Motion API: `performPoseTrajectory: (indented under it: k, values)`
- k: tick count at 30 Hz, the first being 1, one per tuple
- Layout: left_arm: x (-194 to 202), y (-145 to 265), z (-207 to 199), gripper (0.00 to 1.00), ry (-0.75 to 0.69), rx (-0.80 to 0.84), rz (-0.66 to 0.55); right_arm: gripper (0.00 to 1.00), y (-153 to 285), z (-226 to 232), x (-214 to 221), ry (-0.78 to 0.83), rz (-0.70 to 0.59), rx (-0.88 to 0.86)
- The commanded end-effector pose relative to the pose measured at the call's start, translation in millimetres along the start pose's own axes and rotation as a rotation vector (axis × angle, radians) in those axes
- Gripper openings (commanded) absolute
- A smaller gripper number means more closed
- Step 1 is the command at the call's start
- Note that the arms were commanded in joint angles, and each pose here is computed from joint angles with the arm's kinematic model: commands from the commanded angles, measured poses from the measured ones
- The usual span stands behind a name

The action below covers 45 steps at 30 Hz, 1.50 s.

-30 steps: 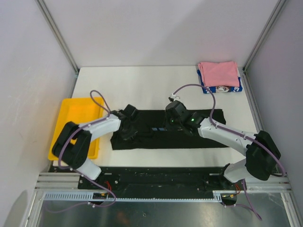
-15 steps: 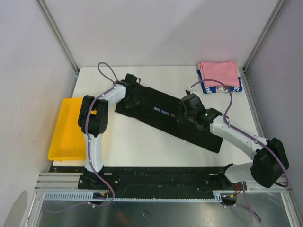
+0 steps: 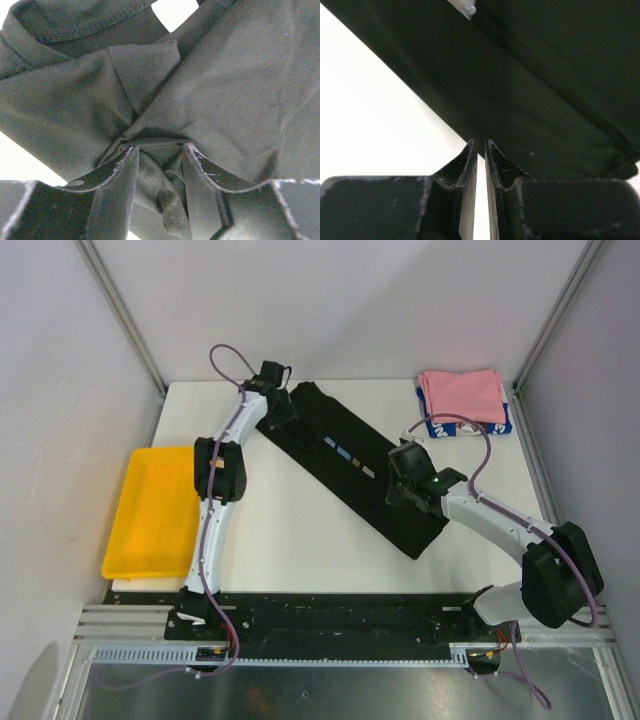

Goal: Fold and stack the t-shirts
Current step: Rotate the tshirt 85 degrees

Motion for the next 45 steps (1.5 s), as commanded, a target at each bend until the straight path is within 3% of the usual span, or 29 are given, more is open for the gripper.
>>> performPoseTrajectory:
  k: [1,8,15,32,45]
  values:
    - [-9,-17,22,0.50,0.009,0.003,0.025,0.16,-5,-15,15,0.044,0.043,0.067]
    - [-31,10,15,0.65,-0.002,0.113,-0.008,0.23,-12,-33,57,0.041,0.146,0.080]
    - [-59,63,0,0.76,-0.028,0.221,-0.097,0.28,-4,-40,73,0.043,0.147,0.105]
    - [-56,127,0,0.71,-0.026,0.250,-0.126,0.29,-2,-46,102,0.084,0.181,0.128]
    - [-23,159,1,0.70,-0.031,0.290,-0.063,0.31,-6,-51,118,0.133,0.212,0.202]
Point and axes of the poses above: each gripper's point midway between its finger pads, its own y axis back along the fingers, its own z axis along the line the jaws close on, x = y × z, the point moved 5 cm from there along y, back along the fingers, and after that the axes turned 1 degree about -y, right-handed, at the moved point
